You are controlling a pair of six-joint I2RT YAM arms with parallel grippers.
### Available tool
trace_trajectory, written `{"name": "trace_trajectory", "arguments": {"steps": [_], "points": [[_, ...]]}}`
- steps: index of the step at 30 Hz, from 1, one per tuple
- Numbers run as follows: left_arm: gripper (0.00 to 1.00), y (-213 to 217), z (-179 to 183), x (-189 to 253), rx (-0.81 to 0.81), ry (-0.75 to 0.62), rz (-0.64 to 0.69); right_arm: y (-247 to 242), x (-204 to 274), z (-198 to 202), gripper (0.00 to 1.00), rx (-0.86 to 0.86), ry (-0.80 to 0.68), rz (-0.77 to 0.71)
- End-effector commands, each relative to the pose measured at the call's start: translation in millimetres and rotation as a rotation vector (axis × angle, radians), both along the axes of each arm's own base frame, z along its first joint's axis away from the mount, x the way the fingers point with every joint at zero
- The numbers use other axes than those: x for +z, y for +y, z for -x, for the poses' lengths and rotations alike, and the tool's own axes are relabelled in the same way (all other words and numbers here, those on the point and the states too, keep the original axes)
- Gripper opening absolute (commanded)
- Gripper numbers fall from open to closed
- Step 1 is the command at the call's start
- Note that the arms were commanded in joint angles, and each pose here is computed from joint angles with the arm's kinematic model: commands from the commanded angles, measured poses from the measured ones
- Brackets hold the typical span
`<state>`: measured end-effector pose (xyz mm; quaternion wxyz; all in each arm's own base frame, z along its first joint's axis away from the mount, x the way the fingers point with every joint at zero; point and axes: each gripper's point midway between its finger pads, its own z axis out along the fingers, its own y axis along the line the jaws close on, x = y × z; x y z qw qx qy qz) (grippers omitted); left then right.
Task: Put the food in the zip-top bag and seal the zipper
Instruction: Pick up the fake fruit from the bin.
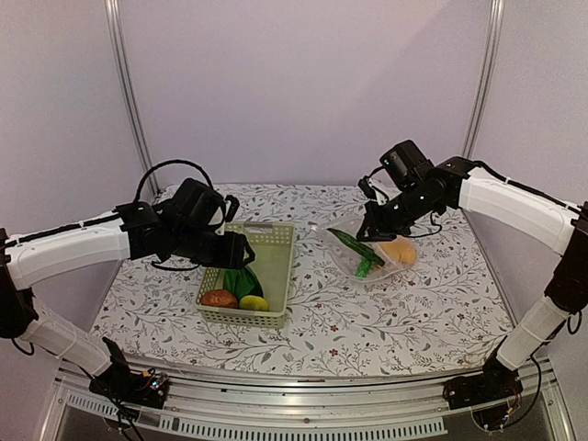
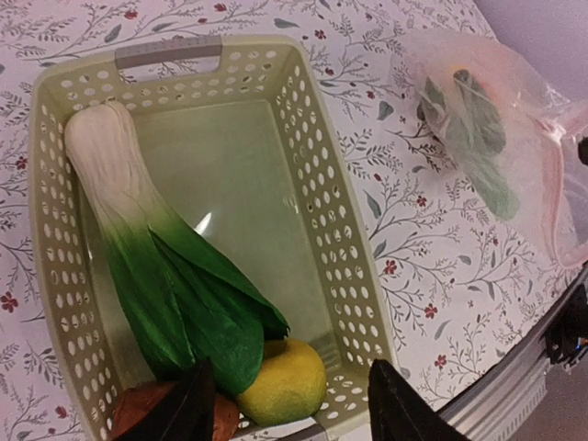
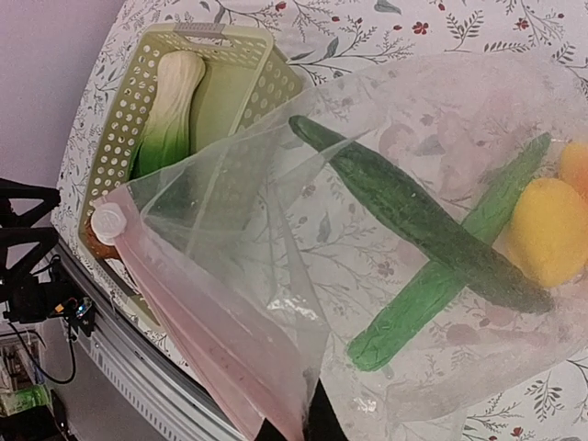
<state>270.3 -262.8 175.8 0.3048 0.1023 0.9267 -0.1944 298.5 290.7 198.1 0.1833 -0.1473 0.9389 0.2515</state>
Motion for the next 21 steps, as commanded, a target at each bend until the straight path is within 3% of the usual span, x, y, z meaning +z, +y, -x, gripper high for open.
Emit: {"name": "trace_trajectory", "arguments": {"steps": [1,6,10,16,21], "points": [[0.55,-14,27,-21,-0.076,0.163,0.014,0,18,2,0.01,-0.014,-0.025,-0.059],[0.54,-16,44,-48,-0.085,0.310,-0.082,0,25,4,0.01,-0.007,-0.037,-0.067],[0.64,-13,57,-66,-0.067,0.427,-0.140,-2,26,3,0.00,-0.008,-0.047,-0.056],[0.77,-10,64,-91,-0.031,0.514,-0.218,-1,27,5,0.00,-0.018,-0.042,-0.085],[0.77,-17,64,-106,-0.050,0.548,-0.259,0,29,5,0.00,-0.009,-0.050,-0.087]]}}
